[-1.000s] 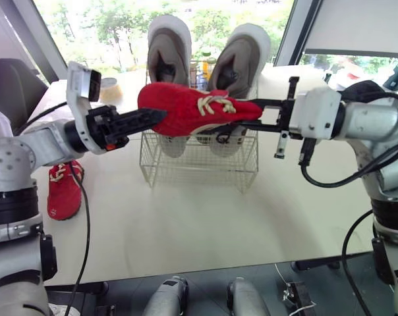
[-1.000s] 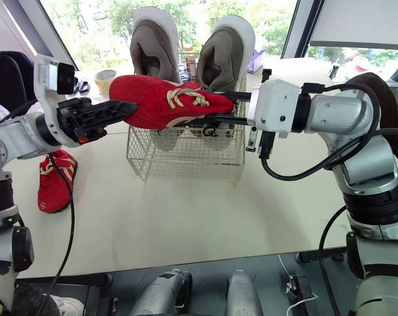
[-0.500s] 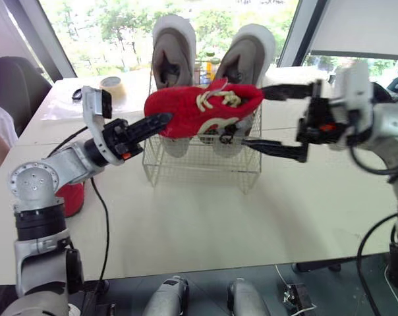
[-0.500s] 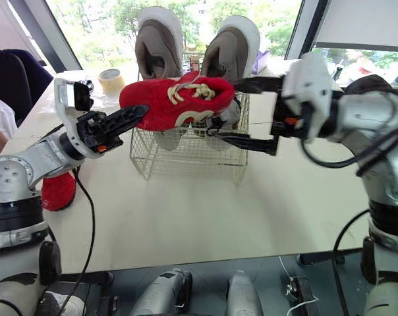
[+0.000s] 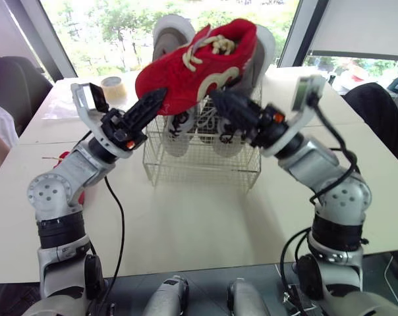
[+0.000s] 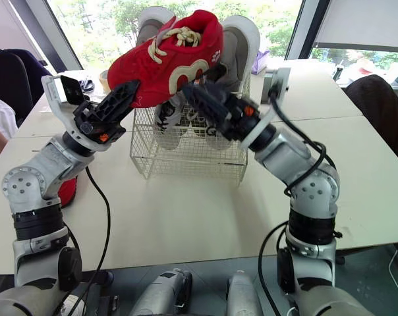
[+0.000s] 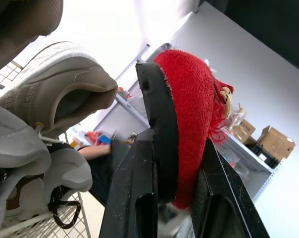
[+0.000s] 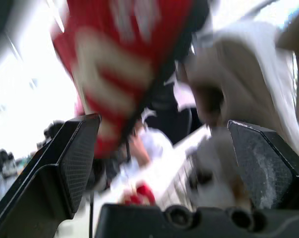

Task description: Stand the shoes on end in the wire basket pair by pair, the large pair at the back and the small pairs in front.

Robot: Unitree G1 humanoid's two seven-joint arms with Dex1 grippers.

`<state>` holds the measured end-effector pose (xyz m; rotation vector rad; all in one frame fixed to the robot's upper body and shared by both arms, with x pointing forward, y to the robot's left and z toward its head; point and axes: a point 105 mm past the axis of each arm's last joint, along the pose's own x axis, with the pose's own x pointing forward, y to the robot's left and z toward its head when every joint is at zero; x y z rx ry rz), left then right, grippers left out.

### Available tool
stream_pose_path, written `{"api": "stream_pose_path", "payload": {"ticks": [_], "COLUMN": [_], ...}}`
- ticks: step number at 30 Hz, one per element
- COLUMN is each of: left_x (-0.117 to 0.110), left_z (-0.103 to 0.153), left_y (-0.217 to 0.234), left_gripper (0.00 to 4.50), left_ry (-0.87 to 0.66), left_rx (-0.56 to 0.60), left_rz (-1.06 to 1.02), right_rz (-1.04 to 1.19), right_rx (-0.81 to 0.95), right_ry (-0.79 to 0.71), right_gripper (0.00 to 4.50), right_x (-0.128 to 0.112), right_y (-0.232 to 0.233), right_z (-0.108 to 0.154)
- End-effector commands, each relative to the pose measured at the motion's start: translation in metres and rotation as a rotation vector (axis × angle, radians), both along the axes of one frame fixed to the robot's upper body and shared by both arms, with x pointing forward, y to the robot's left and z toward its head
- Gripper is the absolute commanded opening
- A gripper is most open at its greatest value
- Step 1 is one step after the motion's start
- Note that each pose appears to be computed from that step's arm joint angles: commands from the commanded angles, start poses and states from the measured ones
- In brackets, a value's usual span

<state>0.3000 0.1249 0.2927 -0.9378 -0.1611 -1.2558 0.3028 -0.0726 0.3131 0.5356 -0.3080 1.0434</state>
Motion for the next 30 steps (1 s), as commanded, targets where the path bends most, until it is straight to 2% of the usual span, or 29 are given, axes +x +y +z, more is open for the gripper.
{"api": "stream_pose_path", "payload": {"ticks": [1, 8, 15, 17, 18, 20, 24, 25, 27, 30], "left_x": [-0.003, -0.004, -0.004, -0.003, -0.003, -0.007, -0.019, -0.023, -0.027, -0.026], "left_z": [0.002, -0.007, -0.010, -0.009, -0.009, -0.009, -0.016, -0.021, -0.032, -0.038], "left_y": [-0.001, -0.006, -0.008, -0.008, -0.007, -0.007, -0.003, 0.001, 0.010, 0.026], "left_gripper": [0.22, 0.22, 0.22, 0.22, 1.28, 2.06, 4.19, 4.46, 4.46, 4.46], "left_ry": [-0.033, -0.026, -0.022, -0.008, 0.004, 0.005, -0.019, -0.021, -0.019, -0.014], "left_rx": [0.006, 0.031, 0.041, 0.036, 0.031, 0.043, 0.155, 0.210, 0.312, 0.387], "left_rz": [0.005, 0.006, 0.027, 0.030, 0.028, 0.012, -0.006, -0.005, 0.007, 0.044], "right_rz": [0.000, 0.059, 0.111, 0.116, 0.114, 0.099, 0.046, 0.027, -0.006, -0.014], "right_rx": [0.106, 0.117, 0.095, 0.089, 0.081, 0.051, -0.058, -0.118, -0.261, -0.462], "right_ry": [-0.030, -0.023, -0.025, -0.024, -0.024, -0.023, -0.061, -0.082, -0.130, -0.196], "right_gripper": [4.44, 4.44, 1.30, 0.79, 0.72, 0.72, 0.72, 0.72, 0.72, 0.72], "right_x": [-0.003, -0.007, -0.010, -0.010, -0.009, -0.007, -0.003, -0.002, -0.001, -0.002], "right_y": [-0.008, 0.007, 0.018, 0.018, 0.018, 0.017, 0.002, -0.005, -0.019, -0.033], "right_z": [0.021, 0.025, 0.026, 0.026, 0.026, 0.024, 0.024, 0.023, 0.019, 0.011]}}
